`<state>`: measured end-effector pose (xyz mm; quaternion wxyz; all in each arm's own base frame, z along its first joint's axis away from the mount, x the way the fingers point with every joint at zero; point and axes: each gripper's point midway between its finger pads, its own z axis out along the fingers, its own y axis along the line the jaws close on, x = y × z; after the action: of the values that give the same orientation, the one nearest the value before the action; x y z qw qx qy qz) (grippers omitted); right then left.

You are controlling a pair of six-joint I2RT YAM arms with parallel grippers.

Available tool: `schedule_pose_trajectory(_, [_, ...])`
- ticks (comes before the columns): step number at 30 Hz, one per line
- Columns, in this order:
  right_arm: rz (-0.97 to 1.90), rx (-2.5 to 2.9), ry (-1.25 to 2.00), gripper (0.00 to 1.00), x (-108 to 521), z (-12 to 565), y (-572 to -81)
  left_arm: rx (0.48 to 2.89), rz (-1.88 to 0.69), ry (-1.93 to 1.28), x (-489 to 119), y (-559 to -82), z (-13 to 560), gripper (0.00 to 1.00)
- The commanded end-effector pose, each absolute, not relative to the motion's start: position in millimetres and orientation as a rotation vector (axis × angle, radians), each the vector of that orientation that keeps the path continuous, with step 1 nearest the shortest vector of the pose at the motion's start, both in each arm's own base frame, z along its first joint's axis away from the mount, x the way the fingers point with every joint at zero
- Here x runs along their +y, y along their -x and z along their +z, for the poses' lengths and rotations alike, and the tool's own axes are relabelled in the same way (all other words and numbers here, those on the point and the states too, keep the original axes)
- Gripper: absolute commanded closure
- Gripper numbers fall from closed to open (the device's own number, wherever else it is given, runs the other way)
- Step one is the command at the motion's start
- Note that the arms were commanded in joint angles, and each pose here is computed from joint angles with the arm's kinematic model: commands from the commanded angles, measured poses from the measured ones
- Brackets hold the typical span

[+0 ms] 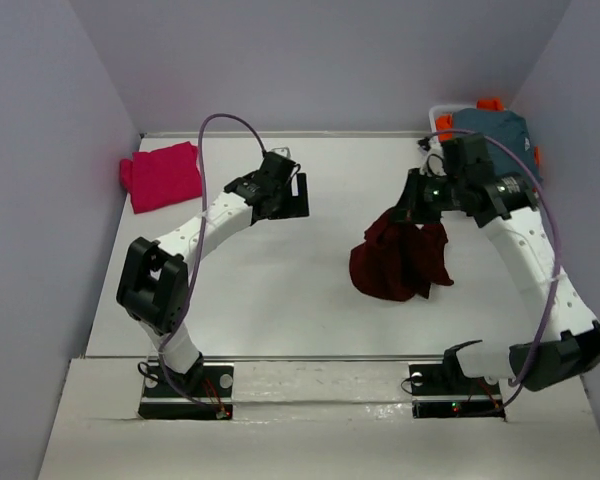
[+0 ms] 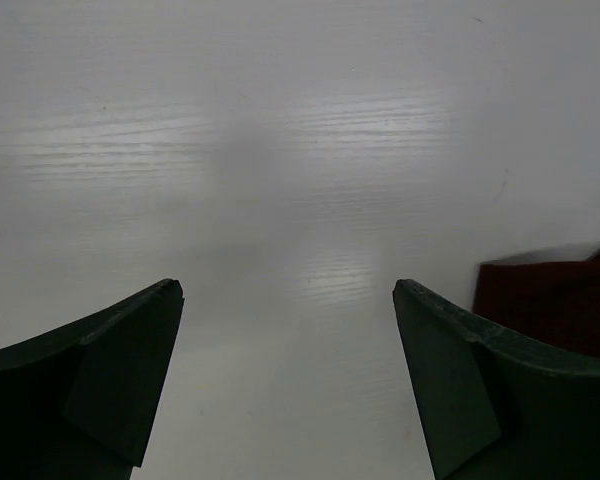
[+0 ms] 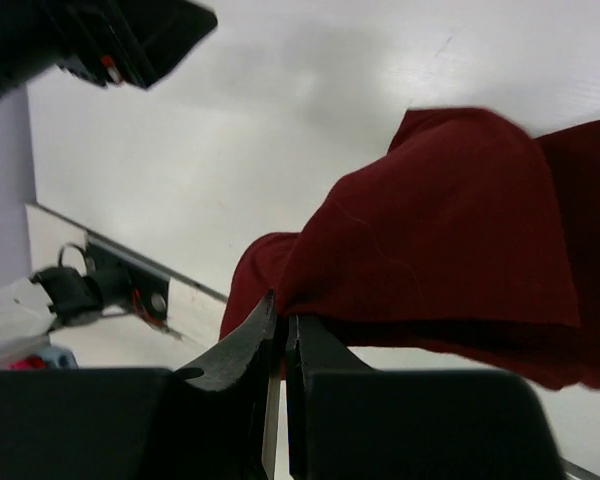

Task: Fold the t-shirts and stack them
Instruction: Move the tshirt to the center of the board

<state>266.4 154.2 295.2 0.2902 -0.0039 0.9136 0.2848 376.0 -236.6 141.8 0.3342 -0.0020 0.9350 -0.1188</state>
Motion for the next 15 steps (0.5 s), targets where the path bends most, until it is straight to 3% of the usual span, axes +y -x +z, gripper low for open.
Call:
schedule_pose_trajectory(1, [0.775,2.431,0.235,0.93,212.5,295.2,-266.2,2.255,-0.303,0.105,-222.6,-385.8,198.0,0.01])
schedule_pose_trajectory(9, [0.443,2.487,0.152,0.93,208.3,277.2,-322.4,2.125,-0.290,0.237,-174.6,-402.0,238.9,0.01])
schedule_pose_trajectory(15, [0.621,2.470,0.294,0.93,272.9,284.7,-360.3,2.111,-0.270,0.266,-161.7,-402.6,242.3,0.01])
